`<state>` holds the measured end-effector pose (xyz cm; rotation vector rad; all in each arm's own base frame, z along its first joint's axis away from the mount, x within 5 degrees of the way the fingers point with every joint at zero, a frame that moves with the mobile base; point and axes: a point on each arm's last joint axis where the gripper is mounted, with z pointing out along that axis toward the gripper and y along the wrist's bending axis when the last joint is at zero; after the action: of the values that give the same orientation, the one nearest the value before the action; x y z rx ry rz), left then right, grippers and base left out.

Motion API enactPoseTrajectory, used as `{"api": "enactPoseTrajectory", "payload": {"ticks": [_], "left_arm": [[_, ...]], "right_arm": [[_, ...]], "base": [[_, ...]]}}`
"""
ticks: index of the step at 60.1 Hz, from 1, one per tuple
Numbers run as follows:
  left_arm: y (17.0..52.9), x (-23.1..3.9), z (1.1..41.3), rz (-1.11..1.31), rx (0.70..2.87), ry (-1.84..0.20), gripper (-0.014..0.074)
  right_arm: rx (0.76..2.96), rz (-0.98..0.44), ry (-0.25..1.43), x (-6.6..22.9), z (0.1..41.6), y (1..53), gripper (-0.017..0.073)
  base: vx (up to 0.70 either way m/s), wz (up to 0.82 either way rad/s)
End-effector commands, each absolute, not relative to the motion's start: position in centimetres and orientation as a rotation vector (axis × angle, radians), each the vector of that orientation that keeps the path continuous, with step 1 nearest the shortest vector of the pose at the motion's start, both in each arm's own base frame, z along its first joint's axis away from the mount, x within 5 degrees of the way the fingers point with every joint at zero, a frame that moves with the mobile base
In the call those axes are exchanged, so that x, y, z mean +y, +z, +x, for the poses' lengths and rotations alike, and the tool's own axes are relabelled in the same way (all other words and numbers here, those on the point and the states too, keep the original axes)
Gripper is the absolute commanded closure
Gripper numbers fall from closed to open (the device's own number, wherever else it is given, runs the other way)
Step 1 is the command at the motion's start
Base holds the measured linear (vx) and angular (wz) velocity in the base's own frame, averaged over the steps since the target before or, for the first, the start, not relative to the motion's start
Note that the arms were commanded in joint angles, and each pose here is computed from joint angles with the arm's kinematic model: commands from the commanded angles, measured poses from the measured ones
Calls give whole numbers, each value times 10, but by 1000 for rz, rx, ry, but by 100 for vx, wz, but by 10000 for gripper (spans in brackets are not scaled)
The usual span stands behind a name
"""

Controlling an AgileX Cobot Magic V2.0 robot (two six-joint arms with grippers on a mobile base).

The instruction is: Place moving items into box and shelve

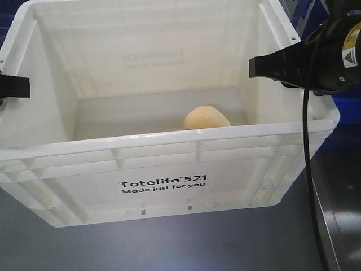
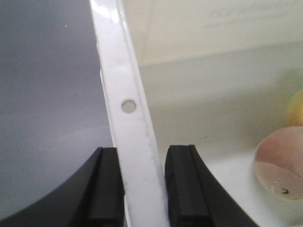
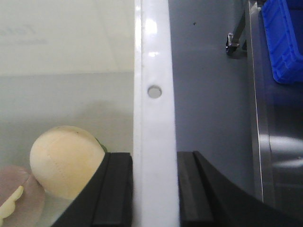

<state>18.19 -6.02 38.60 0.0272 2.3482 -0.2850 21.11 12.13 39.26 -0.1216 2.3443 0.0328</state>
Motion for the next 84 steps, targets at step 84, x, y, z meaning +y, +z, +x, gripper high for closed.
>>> {"api": "enactPoseTrajectory", "payload": {"ticks": [84], "left_arm": [[414,-61,180,61,2143,-338,489]], "right_arm": [[2125,-157,39,115,212,424,489]], "base": [[44,-6]]}}
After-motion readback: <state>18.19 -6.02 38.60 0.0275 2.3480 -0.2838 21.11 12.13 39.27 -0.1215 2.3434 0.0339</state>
